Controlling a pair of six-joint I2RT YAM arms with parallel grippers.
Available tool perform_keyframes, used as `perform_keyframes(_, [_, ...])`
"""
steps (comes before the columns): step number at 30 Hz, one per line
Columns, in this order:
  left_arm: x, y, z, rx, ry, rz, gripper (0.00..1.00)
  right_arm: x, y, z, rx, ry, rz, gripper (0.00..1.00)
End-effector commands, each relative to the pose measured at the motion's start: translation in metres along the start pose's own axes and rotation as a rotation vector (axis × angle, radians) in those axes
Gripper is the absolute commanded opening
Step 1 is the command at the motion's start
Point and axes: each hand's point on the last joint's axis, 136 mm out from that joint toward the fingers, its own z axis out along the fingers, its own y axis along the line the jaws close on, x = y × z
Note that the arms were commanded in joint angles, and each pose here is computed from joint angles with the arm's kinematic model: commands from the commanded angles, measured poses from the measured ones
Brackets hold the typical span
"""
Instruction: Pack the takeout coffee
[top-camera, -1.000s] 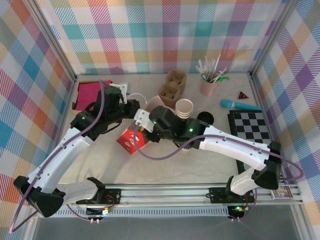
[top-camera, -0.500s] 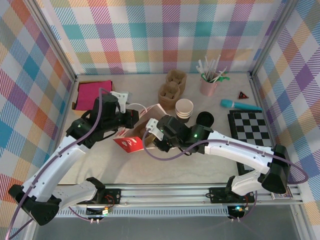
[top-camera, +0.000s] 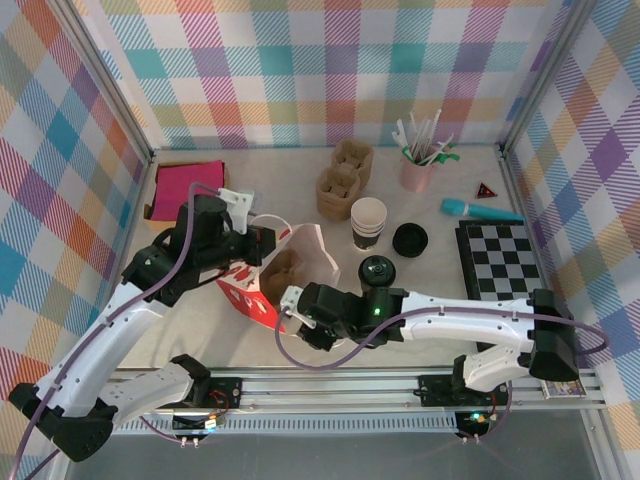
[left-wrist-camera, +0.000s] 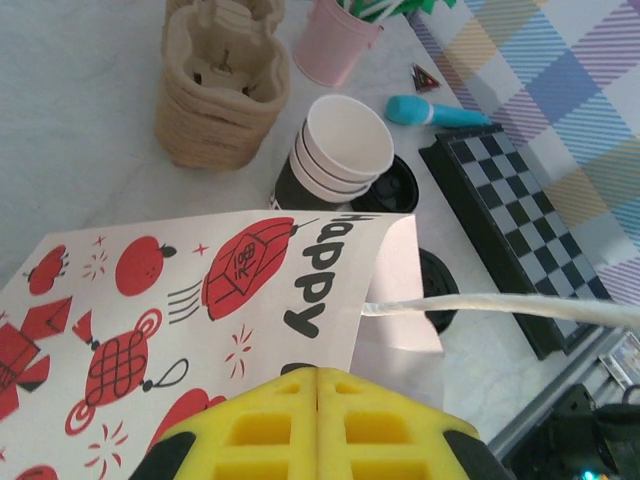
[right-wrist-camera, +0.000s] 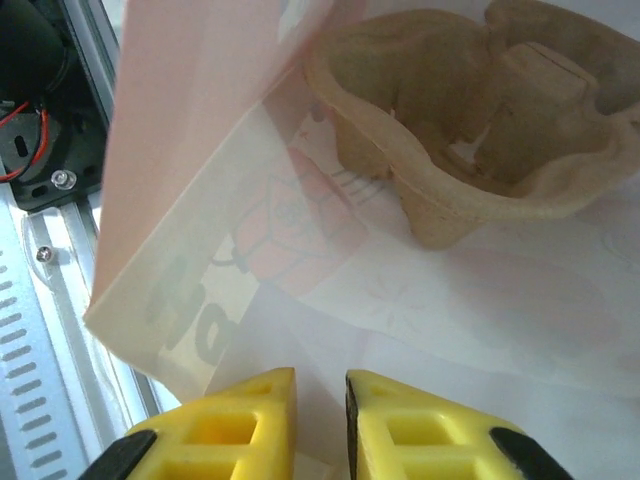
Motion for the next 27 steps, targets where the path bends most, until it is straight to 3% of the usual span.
perform_keyframes(1, [0.011, -0.006, -0.006, 0.05, 0.022, 0.012, 0.0, 0.0, 0.003, 0.005, 0.005, 0.01, 0.032, 0.25])
perform_keyframes(9, [0.039, 0.001, -0.012, 0.044, 0.077, -0.01, 0.0, -0.001, 0.006, -0.002, -0.013, -0.008, 0.068, 0.32])
perform_keyframes(16, [0.048, 0.004, -0.016, 0.039, 0.085, -0.018, 0.0, -0.028, -0.012, -0.031, 0.054, -0.079, 0.115, 0.41])
perform_keyframes(27, [0.05, 0.003, -0.016, 0.044, 0.084, -0.011, 0.0, -0.071, -0.027, -0.05, 0.003, -0.205, -0.011, 0.41])
